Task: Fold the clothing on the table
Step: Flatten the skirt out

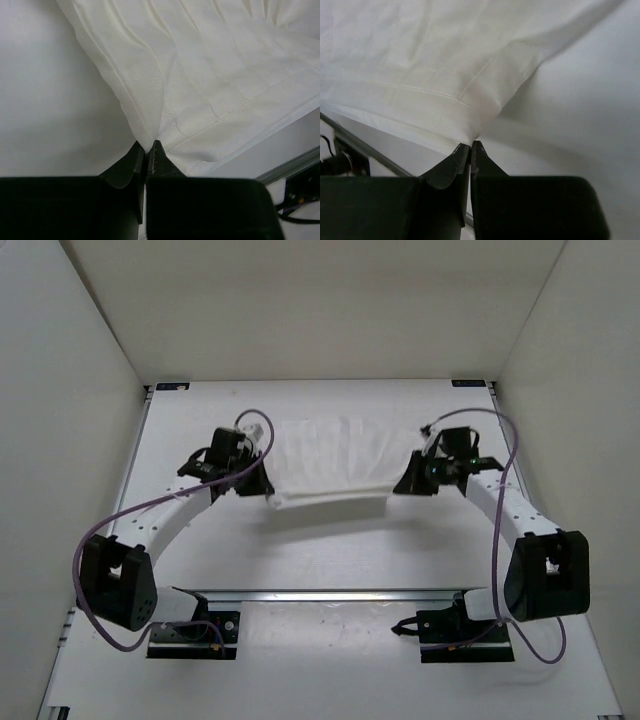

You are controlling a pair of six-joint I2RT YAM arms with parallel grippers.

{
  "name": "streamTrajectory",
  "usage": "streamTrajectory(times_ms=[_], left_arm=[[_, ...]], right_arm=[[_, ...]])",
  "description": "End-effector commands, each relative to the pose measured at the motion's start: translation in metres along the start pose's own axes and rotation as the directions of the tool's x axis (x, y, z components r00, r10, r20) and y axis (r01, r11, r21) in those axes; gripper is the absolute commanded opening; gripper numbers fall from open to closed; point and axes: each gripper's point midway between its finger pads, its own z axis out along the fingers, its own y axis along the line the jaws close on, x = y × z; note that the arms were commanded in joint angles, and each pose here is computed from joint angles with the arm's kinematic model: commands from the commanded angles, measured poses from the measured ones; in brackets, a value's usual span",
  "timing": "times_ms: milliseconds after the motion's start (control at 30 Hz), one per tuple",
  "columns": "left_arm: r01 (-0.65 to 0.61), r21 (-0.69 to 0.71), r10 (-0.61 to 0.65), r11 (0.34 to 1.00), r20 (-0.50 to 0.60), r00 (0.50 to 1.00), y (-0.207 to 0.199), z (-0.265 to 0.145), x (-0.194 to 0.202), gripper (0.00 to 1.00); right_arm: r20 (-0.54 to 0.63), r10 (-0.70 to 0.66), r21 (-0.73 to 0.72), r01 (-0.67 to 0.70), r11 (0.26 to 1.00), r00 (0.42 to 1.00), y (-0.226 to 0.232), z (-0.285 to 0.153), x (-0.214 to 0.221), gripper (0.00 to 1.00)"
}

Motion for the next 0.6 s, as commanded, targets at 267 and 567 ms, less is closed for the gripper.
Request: streamTrajectory(times_ms=[267, 567], left_arm=[[0.084, -0.106, -0.101, 0.991, -0.160, 0.982, 0.046, -0.008, 0.081, 0.00], [-0.014, 0.099, 0.005, 0.995, 0.096, 0.995, -0.025, 0.034, -0.173, 0.00]], right_arm=[[0.022, -0.076, -0.009, 0.076, 0.997, 0.997, 0.007, 0.008, 0.023, 0.00], [0.302, -0.290, 0.048, 0.289, 0.956, 0.908, 0.052, -0.026, -0.205, 0.00]])
